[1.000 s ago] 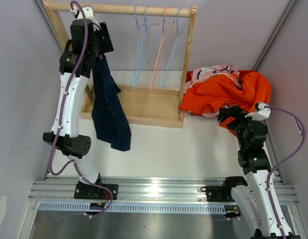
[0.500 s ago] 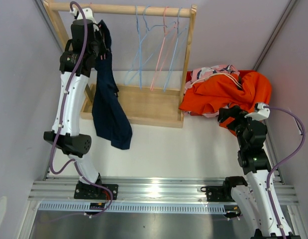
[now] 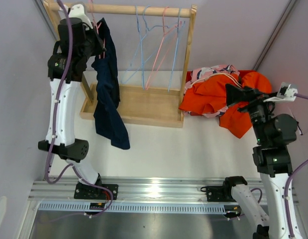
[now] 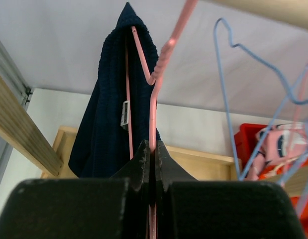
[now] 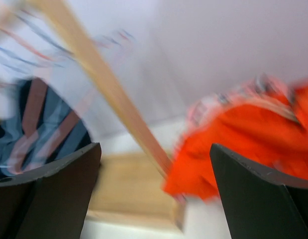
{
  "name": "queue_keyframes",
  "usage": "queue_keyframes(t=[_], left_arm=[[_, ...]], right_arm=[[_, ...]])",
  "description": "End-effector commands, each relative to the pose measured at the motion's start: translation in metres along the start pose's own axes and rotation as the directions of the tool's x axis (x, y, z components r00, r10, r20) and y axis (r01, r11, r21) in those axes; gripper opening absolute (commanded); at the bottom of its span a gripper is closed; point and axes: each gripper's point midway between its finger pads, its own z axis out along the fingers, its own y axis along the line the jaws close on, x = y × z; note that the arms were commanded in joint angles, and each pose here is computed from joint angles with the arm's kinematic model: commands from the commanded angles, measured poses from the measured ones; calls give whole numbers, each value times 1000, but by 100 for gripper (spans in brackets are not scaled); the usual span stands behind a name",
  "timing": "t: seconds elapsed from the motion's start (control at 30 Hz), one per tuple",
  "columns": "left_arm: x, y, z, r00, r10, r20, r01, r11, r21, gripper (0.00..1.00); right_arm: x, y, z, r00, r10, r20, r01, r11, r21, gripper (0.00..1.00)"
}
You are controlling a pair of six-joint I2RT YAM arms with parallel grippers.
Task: Remove the shorts from the hanger
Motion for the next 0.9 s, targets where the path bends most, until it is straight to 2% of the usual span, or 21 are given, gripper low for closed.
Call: queue_keyframes(t=[0.0, 0.03, 0.1, 0.17, 0.2, 0.23, 0.27, 0.3, 0.33, 0.37, 0.4, 0.43, 0.53, 0.57, 0.63, 0.67, 0.87], left_arm=[[-85, -20, -95, 960, -108, 259, 67, 985, 161, 0], [-84, -22, -99, 960, -113, 257, 68, 982, 175, 0], [-82, -24, -108, 961, -122, 250, 73, 977, 199, 0], [-83, -24, -121, 956, -128, 263, 72, 975, 212, 0], [-78, -24, -120, 959, -127, 254, 72, 974, 214, 0], [-75, -23, -124, 960, -126, 249, 71, 974, 217, 0], [-75, -23, -127, 959, -127, 255, 70, 972, 223, 0], [-66, -23, -121, 966, -121, 230, 70, 973, 219, 0], [-60, -21, -119, 969, -116, 217, 69, 974, 214, 0], [-63, -21, -126, 965, -117, 234, 65, 974, 219, 0], [-62, -20, -127, 966, -111, 232, 59, 974, 218, 0], [-59, -20, -126, 969, -104, 225, 55, 975, 216, 0], [-52, -17, -128, 973, -84, 213, 39, 978, 207, 0], [-51, -16, -129, 974, -81, 214, 36, 978, 205, 0], [-47, -13, -129, 975, -74, 212, 32, 980, 195, 0], [-46, -13, -131, 974, -74, 213, 32, 980, 197, 0], [-41, -15, -135, 976, -77, 205, 32, 976, 214, 0]], right_arm=[[-45, 80, -11, 999, 12, 49, 4, 946, -325, 99], [-61, 100, -17, 996, 42, 75, -8, 916, -400, 99], [-57, 135, -23, 998, 63, 21, -41, 838, -545, 99], [-63, 162, -27, 997, 72, 25, -41, 782, -622, 99], [-49, 170, -16, 998, 58, -9, -51, 778, -626, 100], [-33, 203, -28, 996, 49, -70, -84, 718, -691, 99], [-41, 210, -18, 1000, -1, 15, 10, 761, -648, 99], [-32, 227, -18, 999, -40, 21, 44, 756, -653, 99], [19, 269, -31, 988, -136, -75, 46, 717, -696, 99], [28, 272, -22, 981, -183, -58, 109, 780, -617, 99], [23, 290, -23, 975, -223, -22, 161, 764, -625, 99], [60, 314, -22, 958, -278, -65, 172, 744, -646, 99], [76, 347, -21, 966, -242, -95, 121, 741, -661, 99], [101, 361, -23, 957, -265, -114, 123, 732, -670, 99], [111, 378, -25, 958, -260, -122, 112, 731, -674, 99], [139, 391, -30, 944, -296, -144, 122, 722, -681, 99], [182, 430, -31, 941, -297, -163, 114, 730, -673, 99]])
